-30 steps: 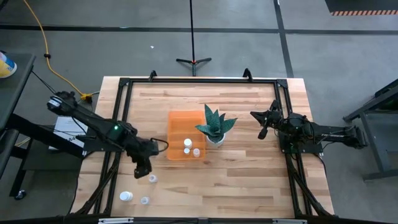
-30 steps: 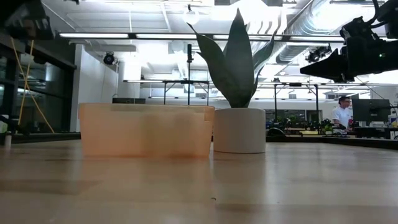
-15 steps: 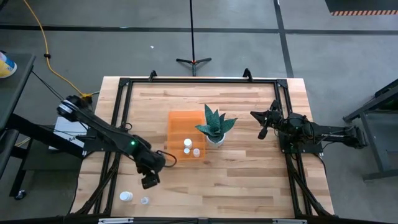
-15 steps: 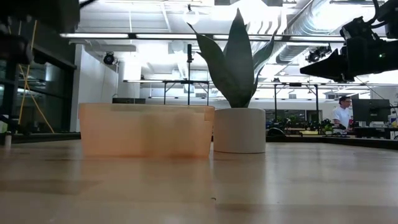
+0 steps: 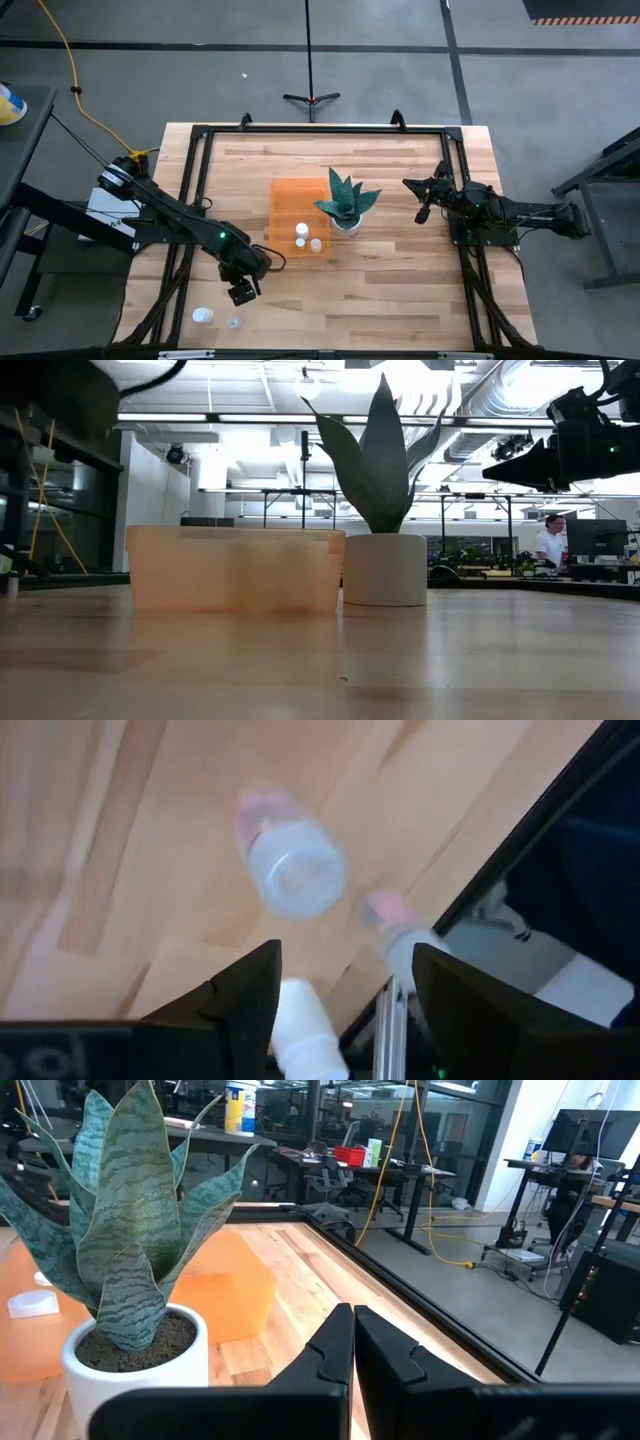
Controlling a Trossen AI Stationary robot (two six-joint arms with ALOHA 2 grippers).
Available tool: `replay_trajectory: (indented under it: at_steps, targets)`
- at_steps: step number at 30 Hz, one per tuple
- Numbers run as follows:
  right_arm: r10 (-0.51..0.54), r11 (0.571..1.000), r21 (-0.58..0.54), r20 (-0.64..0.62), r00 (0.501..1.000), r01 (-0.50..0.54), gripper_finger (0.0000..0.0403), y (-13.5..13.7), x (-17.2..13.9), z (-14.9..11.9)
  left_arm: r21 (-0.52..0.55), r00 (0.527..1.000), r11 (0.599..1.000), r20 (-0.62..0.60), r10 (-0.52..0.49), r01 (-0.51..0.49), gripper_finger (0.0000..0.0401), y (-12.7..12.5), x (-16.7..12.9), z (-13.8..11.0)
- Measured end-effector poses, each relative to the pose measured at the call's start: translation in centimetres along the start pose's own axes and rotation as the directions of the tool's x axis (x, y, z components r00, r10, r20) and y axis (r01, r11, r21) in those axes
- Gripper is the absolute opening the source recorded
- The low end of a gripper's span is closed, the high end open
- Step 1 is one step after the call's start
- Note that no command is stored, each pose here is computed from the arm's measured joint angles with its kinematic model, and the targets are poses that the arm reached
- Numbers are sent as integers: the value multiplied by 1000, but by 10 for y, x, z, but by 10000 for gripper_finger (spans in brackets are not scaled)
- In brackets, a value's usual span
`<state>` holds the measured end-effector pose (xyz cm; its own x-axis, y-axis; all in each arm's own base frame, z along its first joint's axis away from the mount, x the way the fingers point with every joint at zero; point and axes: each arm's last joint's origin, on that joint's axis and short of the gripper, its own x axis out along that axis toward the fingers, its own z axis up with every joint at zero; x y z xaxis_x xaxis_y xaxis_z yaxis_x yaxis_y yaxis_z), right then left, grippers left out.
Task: Pick and place pill bottles into a basket
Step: Put the top transparent pill bottle into the orange container
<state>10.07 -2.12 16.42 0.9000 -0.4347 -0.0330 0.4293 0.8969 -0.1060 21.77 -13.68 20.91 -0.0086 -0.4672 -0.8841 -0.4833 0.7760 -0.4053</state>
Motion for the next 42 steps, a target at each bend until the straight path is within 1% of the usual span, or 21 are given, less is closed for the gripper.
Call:
replay_trajectory:
  at_steps: [2,3,5,8,15,18,20,23,26,32,35,38,42]
  targets:
    - [1,1000,-1,-2,1000,-1,3,0,0,0,44,998,999,61,22,-25,253,-5,-2,-2]
    - [2,1000,-1,-2,1000,-2,3,0,0,0,86,994,995,97,41,-50,249,-7,-2,-3]
    - [2,1000,-1,-2,1000,-2,1,0,0,0,156,984,982,162,78,-103,242,-12,-3,-9]
    - [1,1000,0,-1,1000,-1,3,0,0,0,224,967,961,229,109,-161,231,-19,0,-19]
    - [1,1000,-1,-3,1000,-1,7,0,0,0,271,954,940,269,133,-207,223,-24,7,-37]
    - [1,1000,-1,-3,1000,-1,7,0,0,0,328,953,918,273,134,-223,222,-24,7,-36]
    - [1,1000,-1,-3,1000,-1,7,0,0,0,351,944,903,299,142,-247,222,-24,6,-35]
    - [2,1000,-1,-4,1000,-2,8,0,0,0,371,922,881,354,158,-293,222,-24,6,-34]
    - [2,1000,-2,-4,1000,-2,9,0,0,0,401,917,862,365,161,-311,222,-24,6,-33]
    - [1,1000,-5,-6,1000,-1,6,0,0,-1,411,916,860,374,143,-302,223,-25,6,-33]
    - [2,1000,-5,-6,1000,-2,3,0,0,-1,434,910,842,387,146,-320,223,-25,6,-32]
    - [6,1000,-2,-6,1000,-6,3,0,0,-1,416,910,850,384,157,-322,223,-19,12,-31]
    - [7,1000,1,-6,1000,-7,4,0,0,-1,365,910,873,374,180,-323,223,-11,20,-31]
